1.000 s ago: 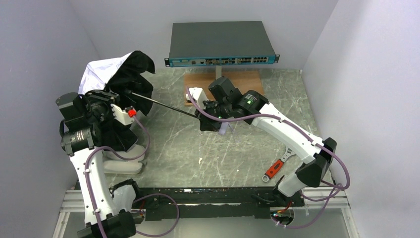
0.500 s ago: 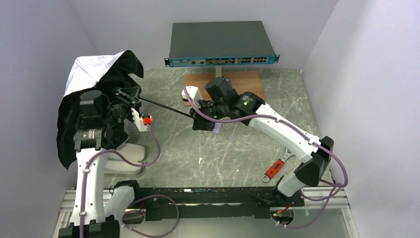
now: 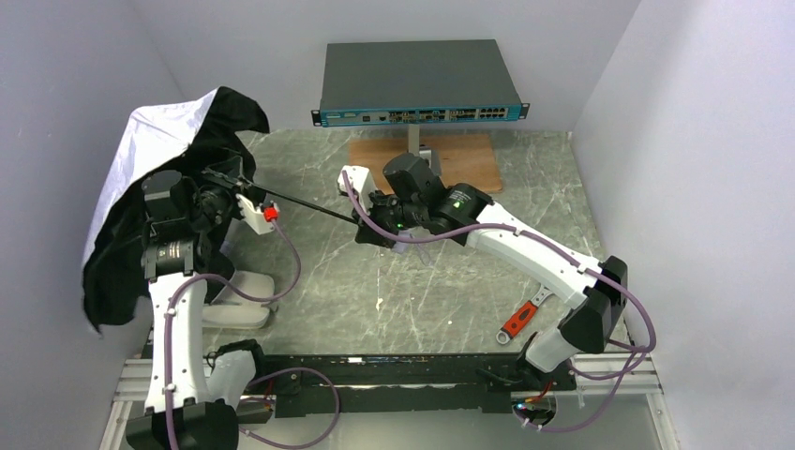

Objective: Open the umbrella

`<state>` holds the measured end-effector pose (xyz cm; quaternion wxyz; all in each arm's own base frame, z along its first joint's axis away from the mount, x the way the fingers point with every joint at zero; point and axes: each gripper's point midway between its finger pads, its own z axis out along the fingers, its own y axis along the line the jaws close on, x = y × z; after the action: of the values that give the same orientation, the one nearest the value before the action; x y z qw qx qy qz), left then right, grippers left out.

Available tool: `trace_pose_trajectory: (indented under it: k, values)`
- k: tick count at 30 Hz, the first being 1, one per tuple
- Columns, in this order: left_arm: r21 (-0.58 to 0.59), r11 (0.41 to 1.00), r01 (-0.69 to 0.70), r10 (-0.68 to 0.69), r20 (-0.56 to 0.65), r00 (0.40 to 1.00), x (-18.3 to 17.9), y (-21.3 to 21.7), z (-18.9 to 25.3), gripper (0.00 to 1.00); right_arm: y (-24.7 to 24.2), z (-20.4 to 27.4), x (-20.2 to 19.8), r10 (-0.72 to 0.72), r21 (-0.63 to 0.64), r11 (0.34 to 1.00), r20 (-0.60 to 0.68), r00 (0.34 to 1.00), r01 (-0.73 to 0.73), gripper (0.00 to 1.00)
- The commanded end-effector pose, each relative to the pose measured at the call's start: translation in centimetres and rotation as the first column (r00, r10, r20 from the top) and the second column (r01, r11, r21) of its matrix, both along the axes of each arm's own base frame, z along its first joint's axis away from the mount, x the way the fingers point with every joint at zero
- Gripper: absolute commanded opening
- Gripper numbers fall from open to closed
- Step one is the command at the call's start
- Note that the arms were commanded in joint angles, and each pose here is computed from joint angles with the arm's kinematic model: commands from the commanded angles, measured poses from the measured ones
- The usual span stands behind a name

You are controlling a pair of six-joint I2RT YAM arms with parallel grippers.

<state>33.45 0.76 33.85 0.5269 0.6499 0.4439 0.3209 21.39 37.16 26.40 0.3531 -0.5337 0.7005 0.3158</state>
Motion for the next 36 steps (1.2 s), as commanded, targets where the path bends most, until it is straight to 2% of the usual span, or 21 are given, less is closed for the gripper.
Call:
trace_pose_trajectory:
  k: [1,4,7,15,20,22,27,36]
  values:
    - [0.078,0.862,-0.501,0.495,0.082,0.865,2.1,13.1,0.9,0.24,-2.5,7.2,-2.2,0.055,0.156,0.985,0.147,0.988,-0.078,0.0]
    - [0.087,0.827,-0.555,0.542,0.139,0.829,3.1,15.3,2.5,0.26,-3.0,6.3,-2.4,0.048,0.138,0.988,0.138,0.989,-0.068,0.0]
    - [0.086,0.817,-0.57,0.549,0.185,0.815,3.9,16.2,4.8,0.27,-3.5,5.8,-2.5,0.043,0.122,0.991,0.143,0.989,-0.061,0.0]
    - [0.108,0.799,-0.591,0.545,0.287,0.788,5.6,17.4,9.1,0.19,-4.9,4.9,-3.3,0.044,0.102,0.993,0.149,0.988,-0.06,0.0]
    - [0.105,0.761,-0.641,0.58,0.333,0.743,6.4,19.1,11.3,0.18,-5.6,4.3,-3.4,0.037,0.094,0.994,0.144,0.989,-0.051,0.0]
    - [0.088,0.745,-0.661,0.584,0.394,0.71,6.4,19.7,13.7,0.18,-5.7,4.2,-3.4,0.038,0.091,0.995,0.143,0.989,-0.051,0.0]
    - [0.077,0.704,-0.706,0.606,0.454,0.653,6.5,21.6,16.6,0.19,-6.0,4.0,-3.4,0.039,0.086,0.995,0.153,0.987,-0.053,0.0]
    - [0.108,0.613,-0.783,0.64,0.513,0.572,6.4,24.4,17.5,0.11,-6.7,3.6,-3.5,0.023,0.08,0.996,0.15,0.988,-0.035,0.0]
